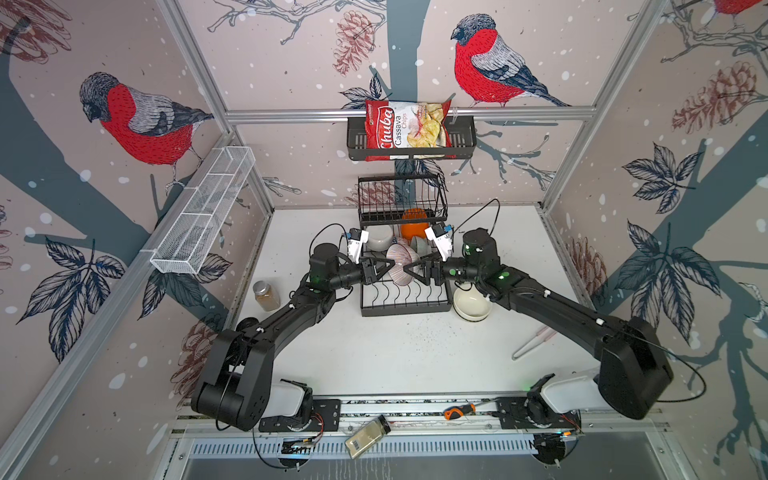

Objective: Load the bowls into the dish rack
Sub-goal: 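Lower the bowl into the rack slots with the right gripper while the left gripper releases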

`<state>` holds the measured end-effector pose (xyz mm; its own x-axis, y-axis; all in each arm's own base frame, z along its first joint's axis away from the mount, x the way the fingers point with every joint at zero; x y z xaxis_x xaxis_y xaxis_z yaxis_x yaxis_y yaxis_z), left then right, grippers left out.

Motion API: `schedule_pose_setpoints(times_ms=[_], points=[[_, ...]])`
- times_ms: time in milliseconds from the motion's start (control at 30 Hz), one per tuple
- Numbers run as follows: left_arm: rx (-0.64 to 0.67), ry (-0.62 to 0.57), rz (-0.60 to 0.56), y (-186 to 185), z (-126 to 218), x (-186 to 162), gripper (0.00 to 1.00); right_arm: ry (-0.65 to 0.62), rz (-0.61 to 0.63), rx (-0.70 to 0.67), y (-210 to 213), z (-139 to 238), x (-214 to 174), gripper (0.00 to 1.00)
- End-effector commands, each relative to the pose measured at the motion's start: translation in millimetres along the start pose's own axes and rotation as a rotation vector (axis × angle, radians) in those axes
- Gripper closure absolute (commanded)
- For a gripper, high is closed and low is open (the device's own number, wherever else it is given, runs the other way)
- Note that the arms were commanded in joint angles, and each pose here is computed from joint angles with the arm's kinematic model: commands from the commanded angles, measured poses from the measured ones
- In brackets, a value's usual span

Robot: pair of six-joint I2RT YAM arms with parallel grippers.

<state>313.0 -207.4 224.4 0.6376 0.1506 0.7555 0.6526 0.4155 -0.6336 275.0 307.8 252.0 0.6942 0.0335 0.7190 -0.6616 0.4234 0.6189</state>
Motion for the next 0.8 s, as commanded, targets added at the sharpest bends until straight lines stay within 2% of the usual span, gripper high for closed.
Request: schedule_pose_setpoints(times_ms=[0,167,533,767], points=[[0.012,-0.021,-0.042,-0.7,2.4,5.2,0.57,-0.067,-0.002,-0.059,-12.7,1.5,10.8,0.50],[0.045,-0.017,-0.033,4.8,2.7,4.2,0.47,-0.072,-0.017,-0.098,-22.6,2.6,9.1,0.51],[0.103,-0.014,-0.032,10.9,6.0,1.9,0.46,-0.068,-0.029,-0.280,-53.9,8.8,0.1,0.55],[0.194,-0.025,-0.017,20.1,12.0,0.4,0.46,-0.030,-0.010,-0.427,-72.8,15.1,-17.2,0.55]])
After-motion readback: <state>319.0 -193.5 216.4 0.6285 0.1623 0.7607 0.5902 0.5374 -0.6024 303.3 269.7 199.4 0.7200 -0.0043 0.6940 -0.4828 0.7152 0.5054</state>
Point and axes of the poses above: each gripper's point midway between its finger pads, its own z axis back along the fingers, its own y axis along the line the jaws close on, x = y × z, the point moved 3 cm from there along z, back along the fingers, and after that the axes turned 7 degrees about -z, right-handed, at the moved point
